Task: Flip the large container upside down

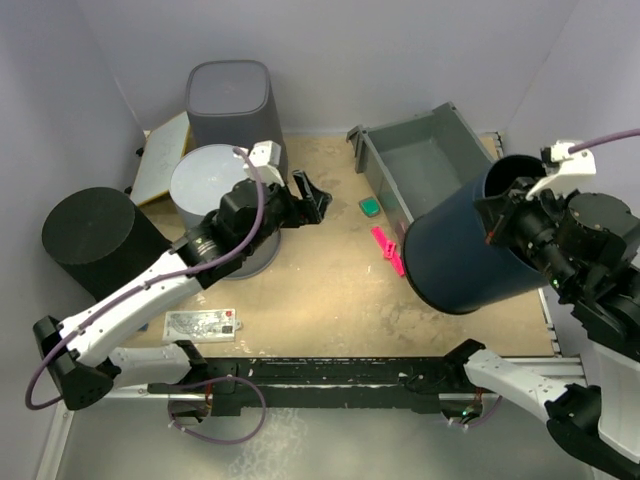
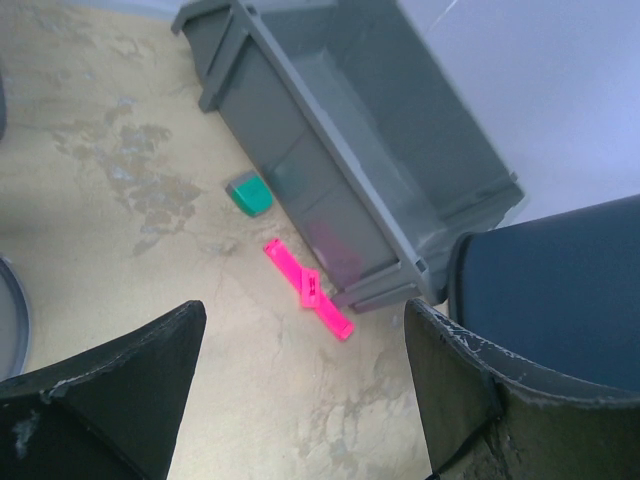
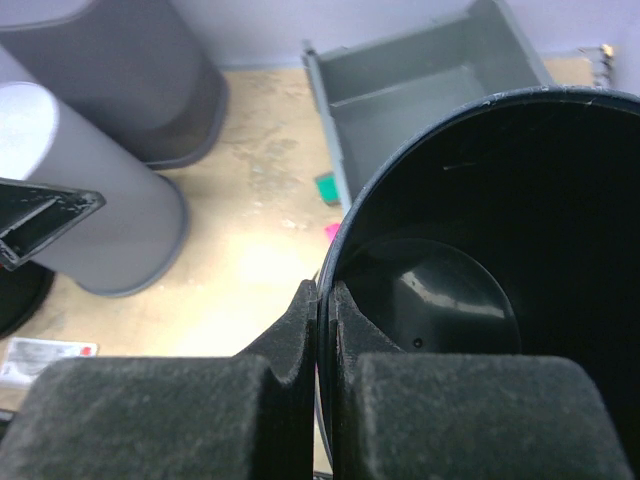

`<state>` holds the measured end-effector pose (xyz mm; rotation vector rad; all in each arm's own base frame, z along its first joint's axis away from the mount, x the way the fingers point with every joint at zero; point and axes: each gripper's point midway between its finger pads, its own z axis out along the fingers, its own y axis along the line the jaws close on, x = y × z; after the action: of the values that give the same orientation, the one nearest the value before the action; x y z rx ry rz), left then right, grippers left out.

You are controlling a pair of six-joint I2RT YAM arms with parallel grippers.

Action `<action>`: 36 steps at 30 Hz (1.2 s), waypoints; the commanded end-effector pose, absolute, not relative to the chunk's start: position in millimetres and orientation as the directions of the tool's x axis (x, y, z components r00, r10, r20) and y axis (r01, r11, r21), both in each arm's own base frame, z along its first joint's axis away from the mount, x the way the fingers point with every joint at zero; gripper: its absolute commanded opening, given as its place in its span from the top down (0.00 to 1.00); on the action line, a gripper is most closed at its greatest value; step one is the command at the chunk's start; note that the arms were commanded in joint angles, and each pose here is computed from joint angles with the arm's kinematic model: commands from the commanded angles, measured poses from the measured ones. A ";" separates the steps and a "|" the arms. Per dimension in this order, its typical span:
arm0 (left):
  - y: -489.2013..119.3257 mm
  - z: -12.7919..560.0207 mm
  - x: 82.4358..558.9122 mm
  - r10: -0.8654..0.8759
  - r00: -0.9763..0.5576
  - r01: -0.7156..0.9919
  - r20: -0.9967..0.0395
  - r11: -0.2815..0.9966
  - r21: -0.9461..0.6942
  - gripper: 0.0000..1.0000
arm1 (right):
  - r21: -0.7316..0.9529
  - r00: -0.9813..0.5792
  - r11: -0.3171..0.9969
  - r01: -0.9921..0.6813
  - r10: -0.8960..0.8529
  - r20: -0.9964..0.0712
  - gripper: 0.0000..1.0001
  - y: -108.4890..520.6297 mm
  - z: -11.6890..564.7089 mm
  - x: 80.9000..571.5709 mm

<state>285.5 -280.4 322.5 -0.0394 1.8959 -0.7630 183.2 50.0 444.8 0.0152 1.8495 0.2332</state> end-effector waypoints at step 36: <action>-202.7 397.7 236.4 -0.619 -0.324 0.273 -0.715 0.662 -0.697 0.22 | 0.480 -0.214 0.445 -0.756 0.525 -0.824 1.00 254.6 548.7 266.2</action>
<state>240.2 -216.1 379.2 -0.2461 1.7297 -0.9093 291.1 250.3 471.0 -0.1754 1.6223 1.0372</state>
